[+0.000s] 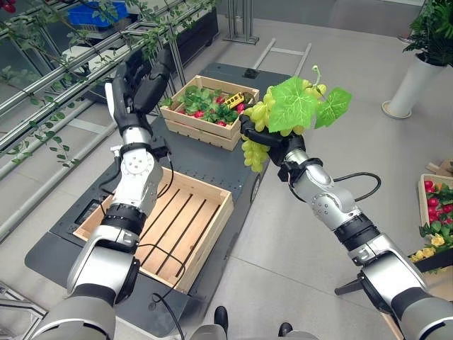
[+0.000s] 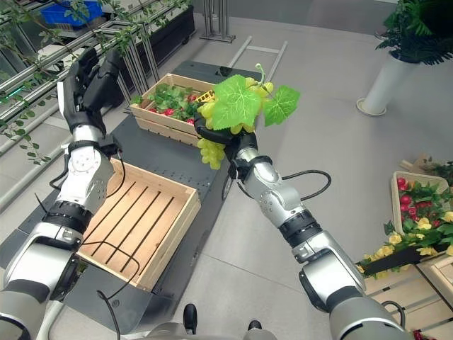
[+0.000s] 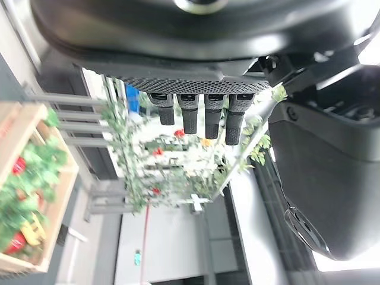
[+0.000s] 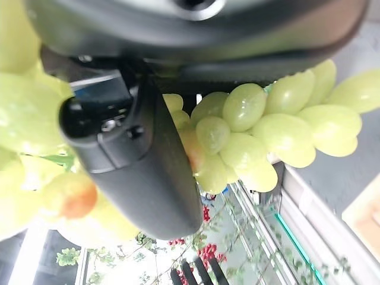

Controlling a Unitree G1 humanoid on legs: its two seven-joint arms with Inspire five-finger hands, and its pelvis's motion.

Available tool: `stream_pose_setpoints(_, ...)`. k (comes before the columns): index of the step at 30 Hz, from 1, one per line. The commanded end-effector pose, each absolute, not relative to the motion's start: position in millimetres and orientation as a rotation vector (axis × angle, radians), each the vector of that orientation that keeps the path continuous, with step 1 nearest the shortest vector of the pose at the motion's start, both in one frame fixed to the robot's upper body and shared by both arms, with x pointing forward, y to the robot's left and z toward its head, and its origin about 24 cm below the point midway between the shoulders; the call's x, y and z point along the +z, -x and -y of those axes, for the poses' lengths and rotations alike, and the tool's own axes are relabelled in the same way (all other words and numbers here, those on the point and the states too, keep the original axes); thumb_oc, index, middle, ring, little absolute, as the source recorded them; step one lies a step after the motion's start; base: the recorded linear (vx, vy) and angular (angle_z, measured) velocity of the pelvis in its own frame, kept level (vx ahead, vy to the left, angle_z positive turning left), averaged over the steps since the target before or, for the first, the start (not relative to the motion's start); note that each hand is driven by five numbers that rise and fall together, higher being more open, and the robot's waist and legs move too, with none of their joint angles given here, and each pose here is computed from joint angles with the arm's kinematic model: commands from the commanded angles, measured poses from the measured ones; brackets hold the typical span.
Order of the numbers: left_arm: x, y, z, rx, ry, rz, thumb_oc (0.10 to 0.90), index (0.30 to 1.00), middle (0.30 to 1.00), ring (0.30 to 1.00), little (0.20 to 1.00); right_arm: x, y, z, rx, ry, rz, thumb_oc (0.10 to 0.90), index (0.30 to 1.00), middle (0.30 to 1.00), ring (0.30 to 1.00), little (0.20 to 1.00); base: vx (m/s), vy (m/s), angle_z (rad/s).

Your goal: Pick up the fruits from the basket on one side to the basket on the other side

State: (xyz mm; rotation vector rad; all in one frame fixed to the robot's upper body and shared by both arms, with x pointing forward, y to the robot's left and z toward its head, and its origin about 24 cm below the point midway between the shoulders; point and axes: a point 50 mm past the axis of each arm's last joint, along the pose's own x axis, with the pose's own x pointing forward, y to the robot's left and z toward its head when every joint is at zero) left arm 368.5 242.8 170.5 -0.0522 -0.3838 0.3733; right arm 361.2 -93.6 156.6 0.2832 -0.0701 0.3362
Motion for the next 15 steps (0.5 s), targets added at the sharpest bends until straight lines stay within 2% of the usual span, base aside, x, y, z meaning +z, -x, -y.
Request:
stream_pose_setpoints(1,155,-360,-247,0.342,-0.053,0.413,0.8,0.9,0.9,0.9,0.9,201,-347,114,0.299,-0.362,0.417,0.4,0.3,0.3,0.3,0.3,0.0,-0.034,-0.03)
stream_pose_setpoints(6,93,-332,-232,0.292,0.022,0.262,0.8,0.9,0.9,0.9,0.9,191,-330,131,0.319,-0.344,0.437,0.4,0.3,0.3,0.3,0.3,-0.01,-0.067,-0.1)
stream_pose_setpoints(8,64,-308,-224,0.254,0.012,0.195,0.8,0.9,0.9,0.9,0.9,188,-322,141,0.328,-0.32,0.441,0.4,0.3,0.3,0.3,0.3,-0.02,-0.05,-0.08)
stream_pose_setpoints(11,50,-293,-219,0.184,0.021,0.136,0.8,0.9,0.9,0.9,0.9,189,-318,157,0.288,-0.234,0.439,0.4,0.3,0.3,0.3,0.3,-0.07,0.021,-0.16)
stream_pose_setpoints(15,43,-287,-219,0.191,0.052,0.1,0.8,0.9,0.9,0.9,0.9,202,-329,156,0.286,-0.131,0.445,0.4,0.3,0.3,0.3,0.3,-0.18,0.168,-0.47)
